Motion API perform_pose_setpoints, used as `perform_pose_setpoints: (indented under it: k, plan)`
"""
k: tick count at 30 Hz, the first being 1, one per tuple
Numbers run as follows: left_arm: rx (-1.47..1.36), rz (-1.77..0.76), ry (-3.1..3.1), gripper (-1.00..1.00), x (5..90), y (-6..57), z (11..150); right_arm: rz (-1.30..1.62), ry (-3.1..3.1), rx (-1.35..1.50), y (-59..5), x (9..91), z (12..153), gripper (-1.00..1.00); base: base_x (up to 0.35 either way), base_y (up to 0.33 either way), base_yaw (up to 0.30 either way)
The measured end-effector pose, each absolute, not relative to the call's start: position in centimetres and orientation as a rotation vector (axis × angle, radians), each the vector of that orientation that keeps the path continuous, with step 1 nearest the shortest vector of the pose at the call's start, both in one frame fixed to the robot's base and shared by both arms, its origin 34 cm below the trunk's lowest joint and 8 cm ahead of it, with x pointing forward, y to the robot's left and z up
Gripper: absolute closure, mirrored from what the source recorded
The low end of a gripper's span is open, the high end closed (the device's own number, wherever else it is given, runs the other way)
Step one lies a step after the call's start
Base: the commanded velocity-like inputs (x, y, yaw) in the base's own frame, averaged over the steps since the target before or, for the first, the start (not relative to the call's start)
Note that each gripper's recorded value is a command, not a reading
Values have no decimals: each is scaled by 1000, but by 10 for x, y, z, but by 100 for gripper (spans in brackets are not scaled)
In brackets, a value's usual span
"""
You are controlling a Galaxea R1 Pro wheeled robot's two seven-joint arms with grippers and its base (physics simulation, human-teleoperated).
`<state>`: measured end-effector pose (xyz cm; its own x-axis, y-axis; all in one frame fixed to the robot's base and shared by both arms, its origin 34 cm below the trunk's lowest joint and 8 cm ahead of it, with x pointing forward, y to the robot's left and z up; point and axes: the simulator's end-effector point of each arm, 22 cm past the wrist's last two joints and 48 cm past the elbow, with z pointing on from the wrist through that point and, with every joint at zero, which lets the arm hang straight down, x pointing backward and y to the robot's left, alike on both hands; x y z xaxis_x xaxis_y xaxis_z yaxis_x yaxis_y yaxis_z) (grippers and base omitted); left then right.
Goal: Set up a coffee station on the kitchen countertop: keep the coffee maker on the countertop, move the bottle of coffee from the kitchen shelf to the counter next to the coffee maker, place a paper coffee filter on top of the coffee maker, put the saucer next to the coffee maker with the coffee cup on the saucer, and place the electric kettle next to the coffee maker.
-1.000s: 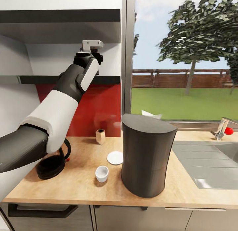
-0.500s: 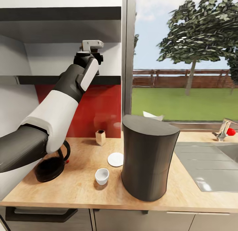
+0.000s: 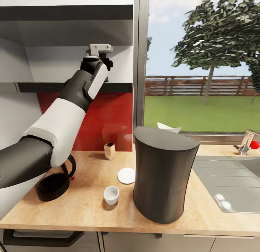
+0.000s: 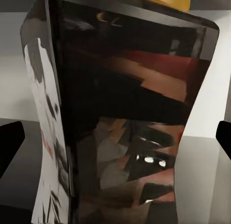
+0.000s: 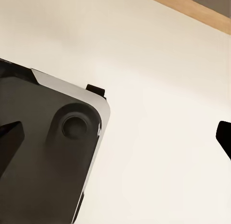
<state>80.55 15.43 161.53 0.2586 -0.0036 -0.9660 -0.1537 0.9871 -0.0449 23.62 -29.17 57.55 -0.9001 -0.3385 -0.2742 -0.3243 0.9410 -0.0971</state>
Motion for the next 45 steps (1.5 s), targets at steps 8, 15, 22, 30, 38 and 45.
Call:
perform_pose_setpoints:
  k: [8, 15, 22, 30, 38, 45]
  plan:
    - [-140, 102, 1308, -100, 806, 154, 1615, -71, 2807, -490, -292, 236, 576, -100, 68, 0, 0]
    - [-139, 103, 1309, -100, 806, 155, 1615, -71, 2808, -490, -292, 236, 575, -100, 5, 0, 0]
    - [-140, 105, 1311, 100, 806, 155, 1614, -71, 2807, -490, -292, 236, 575, -100, 0, 0, 0]
    - [-141, 104, 1311, 100, 806, 155, 1614, -71, 2808, -490, -292, 236, 575, -100, 0, 0, 0]
    - [-141, 101, 1308, 100, 805, 155, 1615, -71, 2807, -490, -292, 236, 575, -100, 0, 0, 0]
    - [-131, 99, 1284, 100, 798, 151, 1625, -71, 2807, -490, -292, 236, 576, -100, 0, 0, 0]
